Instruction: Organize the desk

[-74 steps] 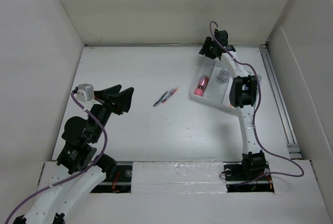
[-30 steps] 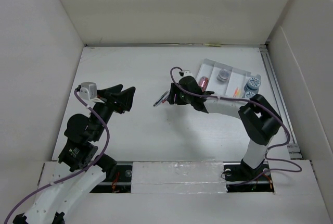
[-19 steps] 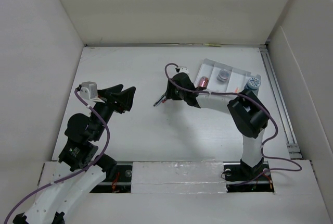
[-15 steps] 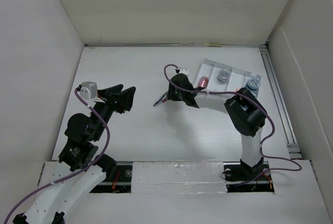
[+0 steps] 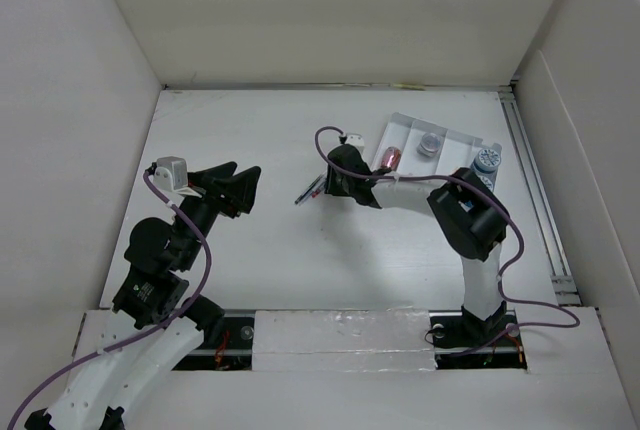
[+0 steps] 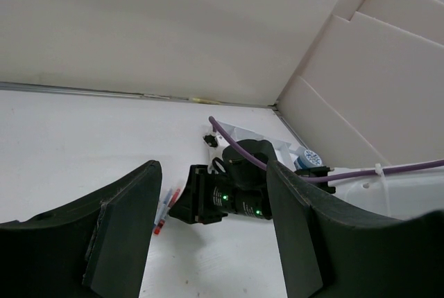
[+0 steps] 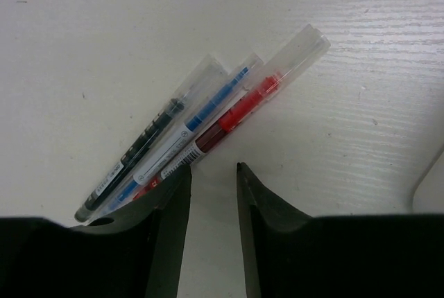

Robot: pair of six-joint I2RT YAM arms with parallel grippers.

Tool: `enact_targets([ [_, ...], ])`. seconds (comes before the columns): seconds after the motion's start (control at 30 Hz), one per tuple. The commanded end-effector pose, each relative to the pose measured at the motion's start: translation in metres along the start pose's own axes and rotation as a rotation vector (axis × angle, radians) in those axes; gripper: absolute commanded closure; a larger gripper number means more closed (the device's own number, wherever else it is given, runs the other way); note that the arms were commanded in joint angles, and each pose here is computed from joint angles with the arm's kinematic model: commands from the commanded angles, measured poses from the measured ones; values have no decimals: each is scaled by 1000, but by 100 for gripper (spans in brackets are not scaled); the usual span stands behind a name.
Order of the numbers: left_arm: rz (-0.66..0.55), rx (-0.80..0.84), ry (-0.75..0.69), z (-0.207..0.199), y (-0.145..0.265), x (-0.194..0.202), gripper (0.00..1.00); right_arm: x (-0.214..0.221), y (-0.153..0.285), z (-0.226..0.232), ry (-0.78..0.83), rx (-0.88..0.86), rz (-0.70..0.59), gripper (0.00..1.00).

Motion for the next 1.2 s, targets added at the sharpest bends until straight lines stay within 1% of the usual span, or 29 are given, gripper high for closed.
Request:
enact_targets([
  [0.0,-22,25,1,-5,-3,-4,42,-25,16,18,-20,-63,-104,60],
  [0.03,-23,22,1,-4,-3,-5,42,-27,15,22,-18,-78,-101,55],
  [0.23,-20,25,1,-4,-3,-3,42,-14,0,19,-10,-52,-50,55],
  [0.4,-15,28,0,-5,-4,-3,42,-7,-7,16,-7,-30,-30,58],
  [0.53,-24,25,3,-5,-3,-5,42,-7,-5,13,-3,-18,-29,63],
  [0.6,-16,27,2,-5,-4,-3,42,-5,-4,10,9,1,-16,63],
  [0.67,-22,33,3,-6,-3,-5,42,-6,-5,7,14,21,-23,62],
  [0.73,-26,30,3,-5,-2,-5,42,4,-2,4,35,44,9,58],
  [0.77,-26,28,3,-5,-3,-5,42,5,-1,1,39,57,15,58],
  [0.87,-14,36,3,-6,-4,-3,42,0,8,2,31,36,-14,58],
  [0.93,-23,40,5,-7,-3,-5,42,-12,16,8,15,3,-57,59],
  [1.07,-12,33,3,-6,-5,-2,42,-20,20,23,6,-76,-64,59],
  [1.17,-24,36,5,-6,-3,-5,42,-23,21,27,-4,-102,-76,59],
])
Point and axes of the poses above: each gripper's point midway between its finger pads, its own y axis back along the fingers, its own z axis along the line the jaws close on, x = y × z, the point moved 4 cm from there along y, back along the fingers, and after that the axes turned 1 degree about y, right-handed, at the moved point
